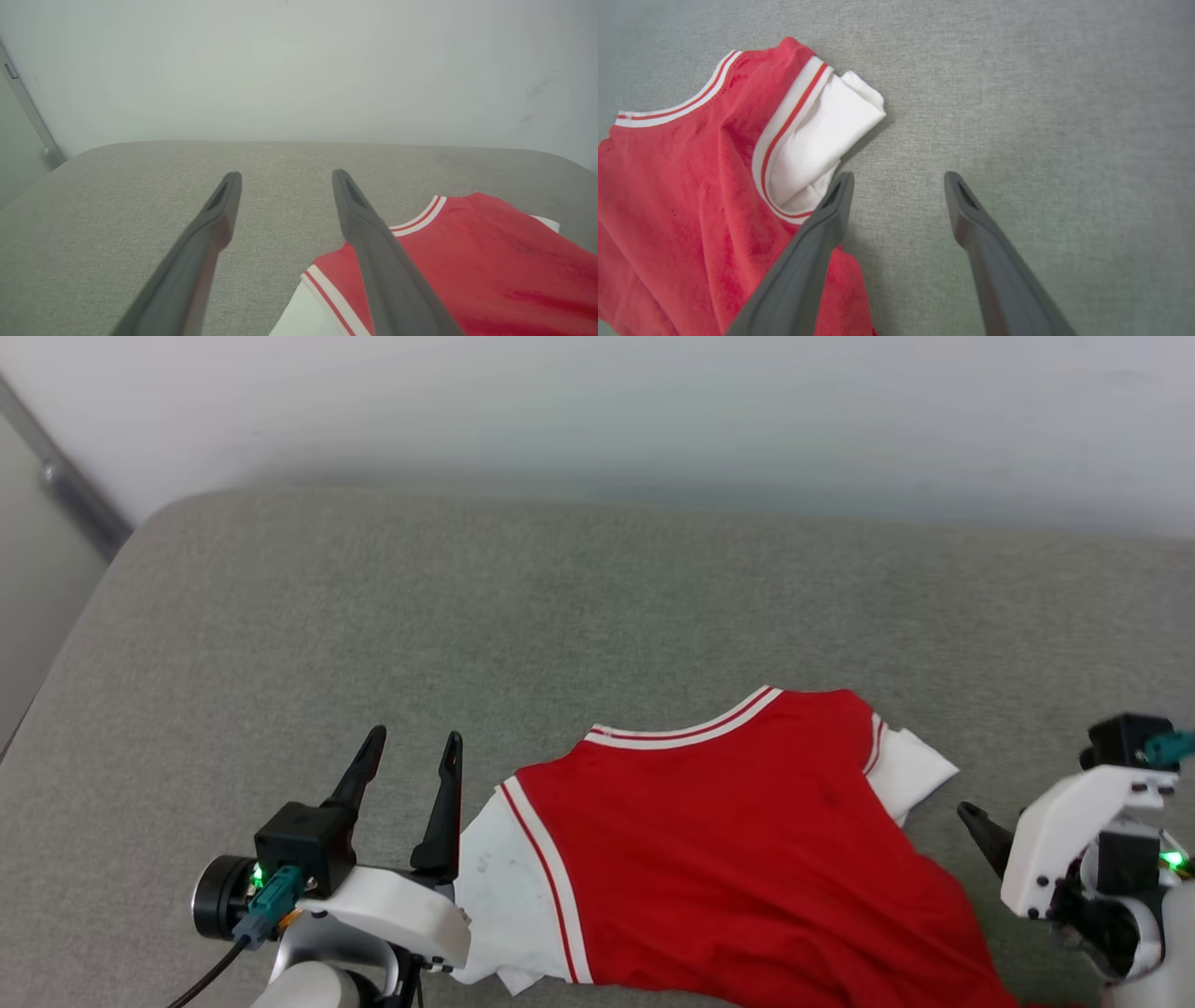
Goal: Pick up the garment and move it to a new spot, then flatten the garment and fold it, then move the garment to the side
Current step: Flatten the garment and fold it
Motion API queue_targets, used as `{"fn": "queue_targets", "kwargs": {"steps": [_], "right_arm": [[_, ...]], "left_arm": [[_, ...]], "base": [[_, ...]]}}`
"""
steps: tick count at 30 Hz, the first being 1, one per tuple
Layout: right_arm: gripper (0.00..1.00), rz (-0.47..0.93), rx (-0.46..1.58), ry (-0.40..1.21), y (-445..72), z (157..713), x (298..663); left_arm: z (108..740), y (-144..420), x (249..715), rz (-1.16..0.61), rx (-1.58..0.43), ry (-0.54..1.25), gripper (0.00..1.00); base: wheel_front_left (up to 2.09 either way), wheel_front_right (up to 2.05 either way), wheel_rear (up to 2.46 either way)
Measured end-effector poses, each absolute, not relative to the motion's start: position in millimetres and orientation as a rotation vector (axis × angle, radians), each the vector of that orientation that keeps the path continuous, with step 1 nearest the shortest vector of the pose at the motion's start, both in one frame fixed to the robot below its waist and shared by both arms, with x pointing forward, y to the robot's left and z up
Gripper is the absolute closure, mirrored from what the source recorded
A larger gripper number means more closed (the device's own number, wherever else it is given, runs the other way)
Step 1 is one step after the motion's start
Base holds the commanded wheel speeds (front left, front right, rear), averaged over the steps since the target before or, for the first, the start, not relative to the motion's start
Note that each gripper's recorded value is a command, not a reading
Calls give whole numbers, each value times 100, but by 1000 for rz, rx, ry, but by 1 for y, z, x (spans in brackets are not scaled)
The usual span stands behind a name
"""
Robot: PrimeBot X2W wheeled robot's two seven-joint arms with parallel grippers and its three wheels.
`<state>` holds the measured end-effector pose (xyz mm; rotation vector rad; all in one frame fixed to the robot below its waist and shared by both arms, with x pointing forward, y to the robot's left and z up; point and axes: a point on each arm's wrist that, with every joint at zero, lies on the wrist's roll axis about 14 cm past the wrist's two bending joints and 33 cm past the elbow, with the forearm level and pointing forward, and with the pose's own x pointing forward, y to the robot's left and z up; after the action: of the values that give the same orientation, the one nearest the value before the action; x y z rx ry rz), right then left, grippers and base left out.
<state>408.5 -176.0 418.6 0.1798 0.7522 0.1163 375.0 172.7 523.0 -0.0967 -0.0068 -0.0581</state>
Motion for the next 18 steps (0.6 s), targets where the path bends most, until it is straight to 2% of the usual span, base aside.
{"fn": "queue_targets", "kwargs": {"steps": [3, 9, 16, 17, 18], "right_arm": [[0, 159, 152, 850, -164, 408, 421], [0, 224, 111, 933, -142, 392, 444], [0, 236, 96, 1059, -137, 361, 446], [56, 239, 91, 1065, -136, 360, 447], [91, 241, 92, 1064, -136, 360, 447]], "left_arm": [[518, 175, 381, -51, -102, 2, 0], [508, 183, 392, -33, -96, 21, 0], [492, 189, 395, -13, -96, 58, 0], [490, 190, 395, -10, -95, 65, 0], [488, 190, 395, -9, -93, 71, 0]], "base": [[0, 0, 0], [0, 0, 0], [0, 0, 0], [0, 0, 0], [0, 0, 0]]}}
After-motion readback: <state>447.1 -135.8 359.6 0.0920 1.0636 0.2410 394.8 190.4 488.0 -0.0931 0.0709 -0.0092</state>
